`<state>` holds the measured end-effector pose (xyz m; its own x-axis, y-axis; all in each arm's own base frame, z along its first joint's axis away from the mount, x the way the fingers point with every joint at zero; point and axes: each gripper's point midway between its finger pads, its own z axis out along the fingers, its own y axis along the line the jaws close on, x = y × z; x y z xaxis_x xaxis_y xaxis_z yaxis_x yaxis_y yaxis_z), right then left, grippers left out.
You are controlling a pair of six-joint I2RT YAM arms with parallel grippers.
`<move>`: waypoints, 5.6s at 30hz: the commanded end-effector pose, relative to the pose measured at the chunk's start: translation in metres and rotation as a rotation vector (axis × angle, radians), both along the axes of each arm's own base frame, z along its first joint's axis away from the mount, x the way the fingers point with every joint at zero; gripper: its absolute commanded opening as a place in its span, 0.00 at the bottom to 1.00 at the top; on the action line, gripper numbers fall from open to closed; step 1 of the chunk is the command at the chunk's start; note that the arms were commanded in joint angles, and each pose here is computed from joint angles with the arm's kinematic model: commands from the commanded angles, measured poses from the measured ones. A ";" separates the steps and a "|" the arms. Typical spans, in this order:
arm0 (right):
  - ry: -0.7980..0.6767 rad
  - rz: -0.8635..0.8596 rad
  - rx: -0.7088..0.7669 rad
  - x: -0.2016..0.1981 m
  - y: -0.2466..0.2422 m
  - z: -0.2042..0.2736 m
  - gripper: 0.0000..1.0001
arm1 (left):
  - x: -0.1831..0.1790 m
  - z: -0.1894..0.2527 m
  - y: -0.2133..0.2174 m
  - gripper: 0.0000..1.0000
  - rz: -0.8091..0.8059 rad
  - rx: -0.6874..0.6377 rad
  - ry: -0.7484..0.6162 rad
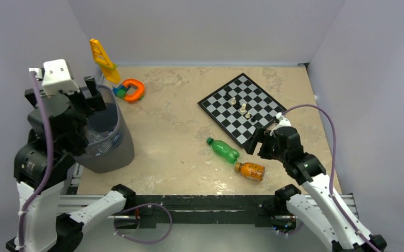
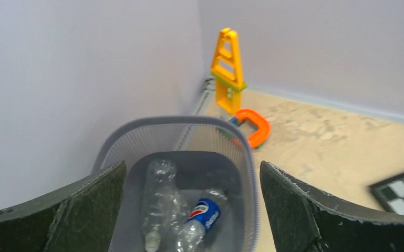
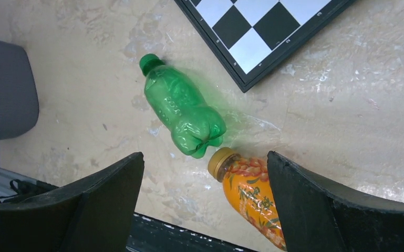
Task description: Put the plastic bottles in the bin
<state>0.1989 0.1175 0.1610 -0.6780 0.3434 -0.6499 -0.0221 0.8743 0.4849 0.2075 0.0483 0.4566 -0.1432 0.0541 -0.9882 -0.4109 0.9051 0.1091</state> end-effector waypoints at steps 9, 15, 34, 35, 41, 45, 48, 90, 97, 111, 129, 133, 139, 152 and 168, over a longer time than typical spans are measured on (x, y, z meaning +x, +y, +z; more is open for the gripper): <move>0.070 0.182 -0.050 0.035 0.056 -0.024 0.91 | 0.018 -0.038 -0.139 1.00 -0.499 -0.176 0.336; 0.136 0.236 -0.158 0.046 0.078 -0.057 0.93 | 0.007 -0.043 -0.182 1.00 -0.644 -0.366 0.345; 0.212 0.425 -0.213 0.021 0.130 -0.099 0.35 | 0.006 -0.094 -0.167 1.00 -0.439 -0.470 0.412; 0.200 0.426 -0.204 0.021 0.132 -0.094 0.28 | 0.007 -0.098 -0.174 1.00 -0.450 -0.499 0.421; 0.004 0.500 -0.030 0.014 0.148 -0.018 0.27 | 0.005 -0.111 -0.212 1.00 -0.588 -0.632 0.482; -0.231 0.609 0.176 -0.009 0.161 0.059 0.28 | 0.003 -0.106 -0.239 1.00 -0.721 -0.767 0.480; -0.328 0.646 0.229 -0.018 0.161 0.088 0.28 | 0.006 -0.104 -0.259 1.00 -0.789 -0.830 0.494; -0.462 0.380 0.065 -0.001 0.108 0.176 0.98 | 0.028 -0.034 -0.191 0.00 -0.602 -0.491 0.277; -0.124 -0.036 -0.101 0.002 0.037 0.101 0.99 | 0.000 0.021 -0.065 0.00 -0.257 -0.240 0.002; 0.426 -0.473 -0.251 -0.056 -0.012 -0.031 0.97 | 0.002 -0.042 0.001 0.00 0.155 -0.049 0.018; 0.430 -0.699 0.152 -0.066 -0.018 -0.040 0.95 | -0.001 -0.071 0.013 0.42 0.240 -0.039 0.050; 0.431 -0.723 0.243 -0.065 -0.015 -0.036 0.99 | 0.002 -0.070 0.006 0.99 0.208 -0.065 0.077; 0.588 -0.749 0.214 -0.080 -0.001 -0.065 0.99 | 0.008 -0.062 -0.009 1.00 0.118 -0.143 0.058; 0.571 -0.940 0.383 -0.068 -0.009 -0.115 0.99 | 0.010 -0.062 -0.023 1.00 0.030 -0.184 0.066; 0.448 -1.025 0.196 -0.038 -0.021 -0.113 0.59 | 0.011 -0.107 -0.110 1.00 -0.374 -0.336 0.352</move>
<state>0.1399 0.0979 0.0260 -0.2242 0.9456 -0.2357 0.8870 0.2982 0.3527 0.2240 -0.0223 0.3580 -0.3892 -0.1301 -0.9119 -0.2167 0.9751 -0.0466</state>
